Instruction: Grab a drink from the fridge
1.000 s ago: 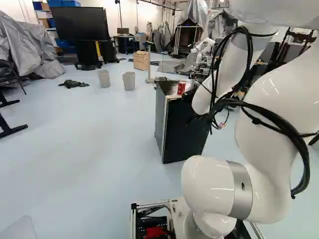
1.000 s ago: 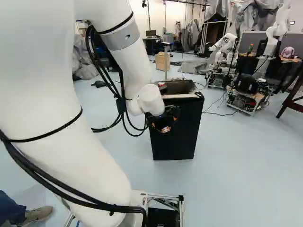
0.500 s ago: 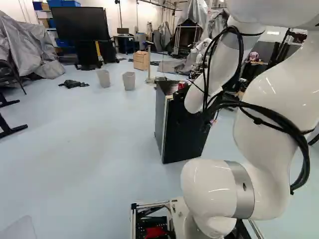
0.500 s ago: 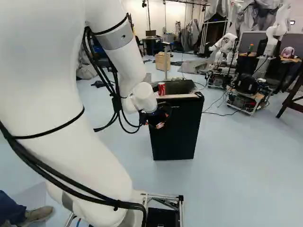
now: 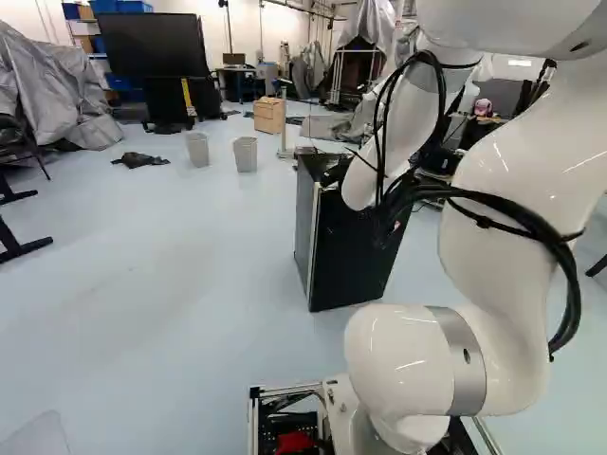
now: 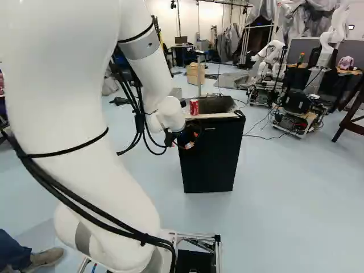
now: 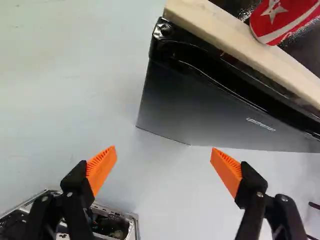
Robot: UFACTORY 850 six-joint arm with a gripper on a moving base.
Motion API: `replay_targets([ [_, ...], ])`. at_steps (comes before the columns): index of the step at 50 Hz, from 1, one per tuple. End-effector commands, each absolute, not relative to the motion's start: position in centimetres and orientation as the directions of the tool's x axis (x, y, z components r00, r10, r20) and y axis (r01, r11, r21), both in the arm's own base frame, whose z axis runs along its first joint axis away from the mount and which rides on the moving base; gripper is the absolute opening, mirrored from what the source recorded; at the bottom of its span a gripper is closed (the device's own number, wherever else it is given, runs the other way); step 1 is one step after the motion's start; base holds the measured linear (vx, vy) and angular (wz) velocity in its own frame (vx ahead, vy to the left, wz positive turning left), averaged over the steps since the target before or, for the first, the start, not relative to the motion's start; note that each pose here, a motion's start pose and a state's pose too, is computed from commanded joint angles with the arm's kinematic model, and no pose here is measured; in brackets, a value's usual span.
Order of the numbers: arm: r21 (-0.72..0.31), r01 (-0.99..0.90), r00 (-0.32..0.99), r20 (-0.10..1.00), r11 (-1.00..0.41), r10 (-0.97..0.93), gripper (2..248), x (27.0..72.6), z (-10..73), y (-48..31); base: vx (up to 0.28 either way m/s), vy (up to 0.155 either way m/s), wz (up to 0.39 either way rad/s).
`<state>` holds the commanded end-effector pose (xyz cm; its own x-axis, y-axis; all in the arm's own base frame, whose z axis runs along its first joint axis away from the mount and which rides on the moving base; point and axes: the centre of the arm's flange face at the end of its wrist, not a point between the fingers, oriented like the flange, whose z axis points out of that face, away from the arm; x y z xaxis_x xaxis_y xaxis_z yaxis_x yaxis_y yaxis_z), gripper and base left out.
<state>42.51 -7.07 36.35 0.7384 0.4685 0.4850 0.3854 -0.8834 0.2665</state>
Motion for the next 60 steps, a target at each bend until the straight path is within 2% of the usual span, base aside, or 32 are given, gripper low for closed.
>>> replay_targets([
  [60,0.28,0.39,0.721,0.5,-0.877,0.48,247,48.5,36.2,-7.6,0.0,0.0,0.0],
])
